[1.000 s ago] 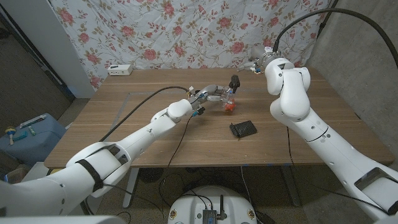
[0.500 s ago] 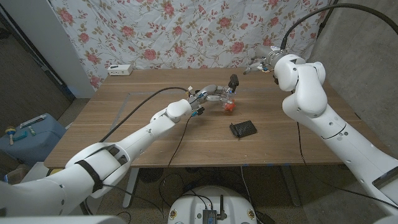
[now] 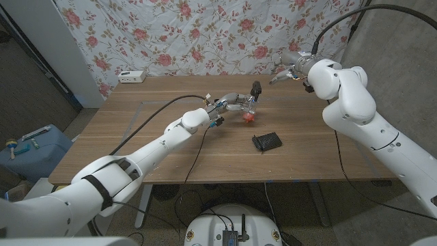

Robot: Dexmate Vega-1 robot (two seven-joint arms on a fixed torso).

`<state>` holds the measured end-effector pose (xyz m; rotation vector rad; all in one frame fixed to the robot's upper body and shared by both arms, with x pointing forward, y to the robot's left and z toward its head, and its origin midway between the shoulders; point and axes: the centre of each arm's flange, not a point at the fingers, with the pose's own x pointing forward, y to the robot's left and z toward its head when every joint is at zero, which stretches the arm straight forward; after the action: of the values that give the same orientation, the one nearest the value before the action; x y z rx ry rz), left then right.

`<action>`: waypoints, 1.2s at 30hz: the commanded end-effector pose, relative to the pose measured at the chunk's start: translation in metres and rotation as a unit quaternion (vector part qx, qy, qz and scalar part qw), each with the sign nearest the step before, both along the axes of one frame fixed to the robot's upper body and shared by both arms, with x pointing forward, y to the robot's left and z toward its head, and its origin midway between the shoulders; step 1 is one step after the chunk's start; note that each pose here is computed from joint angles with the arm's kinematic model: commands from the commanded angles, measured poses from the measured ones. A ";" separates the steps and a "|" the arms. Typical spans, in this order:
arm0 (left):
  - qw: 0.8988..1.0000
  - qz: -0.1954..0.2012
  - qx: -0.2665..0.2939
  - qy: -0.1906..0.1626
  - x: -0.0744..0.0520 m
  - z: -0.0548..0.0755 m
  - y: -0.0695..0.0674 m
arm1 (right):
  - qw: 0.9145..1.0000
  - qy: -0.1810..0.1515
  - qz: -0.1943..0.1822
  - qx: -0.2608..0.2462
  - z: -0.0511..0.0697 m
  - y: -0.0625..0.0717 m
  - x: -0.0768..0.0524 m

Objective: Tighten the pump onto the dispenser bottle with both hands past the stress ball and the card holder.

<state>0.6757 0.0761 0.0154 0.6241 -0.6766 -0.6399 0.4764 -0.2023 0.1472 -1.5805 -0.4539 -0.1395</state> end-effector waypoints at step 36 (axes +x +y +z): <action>1.000 -0.006 0.016 0.012 0.010 0.006 -0.012 | 0.992 0.041 0.114 -0.038 0.002 0.002 0.018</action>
<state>0.6845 0.0659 0.0207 0.6387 -0.6525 -0.6684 0.4916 -0.2044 0.1490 -1.5857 -0.5682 0.0865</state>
